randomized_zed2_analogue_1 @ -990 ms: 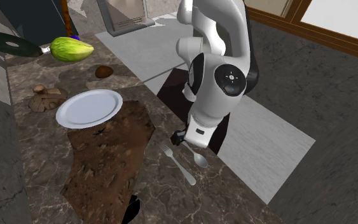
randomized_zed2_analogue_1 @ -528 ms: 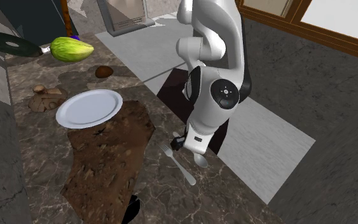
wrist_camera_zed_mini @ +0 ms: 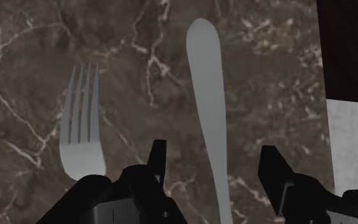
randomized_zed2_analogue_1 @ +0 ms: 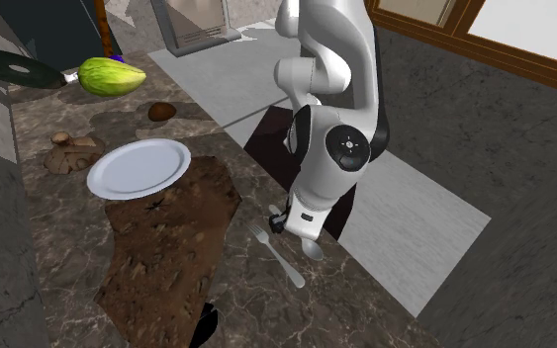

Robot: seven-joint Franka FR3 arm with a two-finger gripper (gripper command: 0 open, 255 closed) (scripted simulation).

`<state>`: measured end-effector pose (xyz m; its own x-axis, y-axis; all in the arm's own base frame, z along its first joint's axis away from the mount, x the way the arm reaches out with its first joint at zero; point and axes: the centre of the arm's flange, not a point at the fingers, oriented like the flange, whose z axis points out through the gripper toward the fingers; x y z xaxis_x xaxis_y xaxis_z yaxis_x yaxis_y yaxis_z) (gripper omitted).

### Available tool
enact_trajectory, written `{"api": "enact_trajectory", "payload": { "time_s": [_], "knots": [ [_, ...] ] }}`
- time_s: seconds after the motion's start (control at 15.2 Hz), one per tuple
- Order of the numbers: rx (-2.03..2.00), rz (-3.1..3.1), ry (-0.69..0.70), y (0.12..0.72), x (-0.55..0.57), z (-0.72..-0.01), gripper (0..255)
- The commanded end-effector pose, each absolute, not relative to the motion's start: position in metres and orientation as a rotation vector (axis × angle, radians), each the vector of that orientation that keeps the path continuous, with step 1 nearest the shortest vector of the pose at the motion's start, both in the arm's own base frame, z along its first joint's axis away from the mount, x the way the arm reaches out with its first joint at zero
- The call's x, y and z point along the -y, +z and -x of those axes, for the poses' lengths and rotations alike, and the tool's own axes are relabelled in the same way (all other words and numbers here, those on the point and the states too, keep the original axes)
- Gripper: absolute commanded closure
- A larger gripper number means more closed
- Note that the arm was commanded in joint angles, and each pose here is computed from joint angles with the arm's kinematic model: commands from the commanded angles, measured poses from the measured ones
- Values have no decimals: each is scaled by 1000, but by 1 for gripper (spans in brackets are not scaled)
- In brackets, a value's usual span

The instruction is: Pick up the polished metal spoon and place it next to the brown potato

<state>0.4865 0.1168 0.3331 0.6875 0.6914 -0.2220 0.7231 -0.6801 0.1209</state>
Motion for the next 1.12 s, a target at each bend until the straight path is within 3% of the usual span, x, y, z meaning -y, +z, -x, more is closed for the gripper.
{"api": "enact_trajectory", "payload": {
  "time_s": [0.0,0.53,1.06],
  "knots": [
    [-1145,-2700,-234,333,-117,-487,255],
    [-1145,-2700,-234,333,-117,-487,255],
    [-1145,-2700,-234,375,-117,-487,255]
  ]
}}
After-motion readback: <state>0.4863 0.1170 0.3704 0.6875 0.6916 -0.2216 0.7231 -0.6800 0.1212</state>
